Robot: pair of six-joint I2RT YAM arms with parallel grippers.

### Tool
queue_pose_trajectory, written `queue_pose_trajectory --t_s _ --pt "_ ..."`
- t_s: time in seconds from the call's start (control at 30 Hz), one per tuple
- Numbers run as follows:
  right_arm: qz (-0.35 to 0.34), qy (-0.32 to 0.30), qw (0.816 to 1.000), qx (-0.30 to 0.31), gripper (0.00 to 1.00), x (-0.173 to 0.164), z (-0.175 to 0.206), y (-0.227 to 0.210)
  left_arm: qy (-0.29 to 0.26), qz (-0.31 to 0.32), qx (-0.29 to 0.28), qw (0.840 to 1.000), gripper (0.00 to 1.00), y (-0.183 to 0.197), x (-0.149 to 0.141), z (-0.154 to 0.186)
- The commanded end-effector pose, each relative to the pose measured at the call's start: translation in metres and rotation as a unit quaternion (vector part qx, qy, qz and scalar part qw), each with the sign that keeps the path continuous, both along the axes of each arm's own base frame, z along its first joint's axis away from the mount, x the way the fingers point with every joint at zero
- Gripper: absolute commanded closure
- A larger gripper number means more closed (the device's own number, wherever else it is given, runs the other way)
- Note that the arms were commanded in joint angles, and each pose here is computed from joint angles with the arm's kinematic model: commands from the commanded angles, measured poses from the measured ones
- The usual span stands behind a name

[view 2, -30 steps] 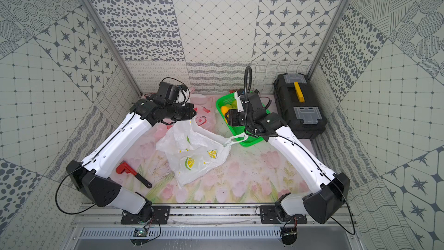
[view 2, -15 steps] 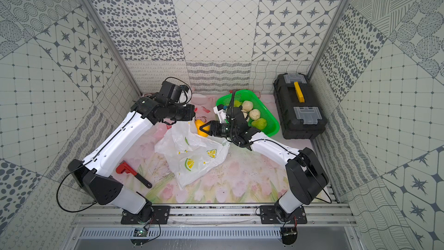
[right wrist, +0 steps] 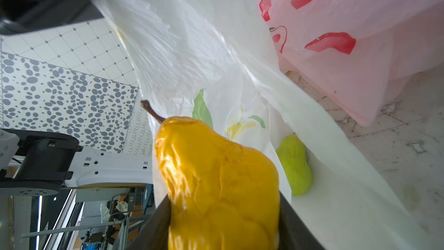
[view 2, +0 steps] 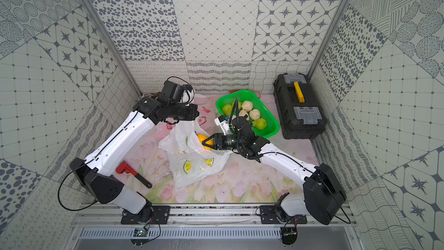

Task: Place the pears into plastic bags & tie knots
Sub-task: Place the pear in the plastic bag, then pick up the pear from the basket.

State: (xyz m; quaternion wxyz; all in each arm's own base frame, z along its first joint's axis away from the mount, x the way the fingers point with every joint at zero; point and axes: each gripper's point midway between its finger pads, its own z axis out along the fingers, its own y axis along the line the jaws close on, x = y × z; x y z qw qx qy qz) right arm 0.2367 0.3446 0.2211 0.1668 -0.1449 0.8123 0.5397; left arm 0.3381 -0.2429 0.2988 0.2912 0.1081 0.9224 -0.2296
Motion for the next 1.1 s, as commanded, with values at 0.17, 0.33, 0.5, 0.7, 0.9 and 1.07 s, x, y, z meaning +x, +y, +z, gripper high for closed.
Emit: queue_pose_trajectory --t_s 0.17,0.33,0.5,0.7,0.9,1.07 --pt "-0.041 0.057 0.993 -0.093 0.31 0.038 -0.042 0.021 -0.023 -0.028 -0.062 0.997 1.0 -0.022 -0.008 0.028" --pt "-0.062 0.028 0.992 -0.11 0.12 0.042 -0.015 -0.02 -0.007 0.013 -0.029 0.999 1.0 -0.01 0.006 0.005" --pt "-0.152 0.014 0.983 -0.101 0.14 0.068 0.018 -0.098 0.017 0.061 -0.014 0.998 1.0 0.005 0.024 -0.016" --pt "-0.37 0.012 0.87 -0.324 0.18 0.129 -0.031 -0.243 0.017 0.064 -0.017 0.998 1.0 0.008 0.02 -0.015" --pt "-0.446 0.027 0.798 -0.405 0.15 0.178 -0.07 -0.29 0.022 0.058 -0.018 0.998 1.0 0.007 0.015 -0.016" --pt "-0.438 0.028 0.777 -0.452 0.13 0.209 -0.095 -0.299 0.027 0.056 -0.015 0.998 1.0 0.007 0.014 -0.021"
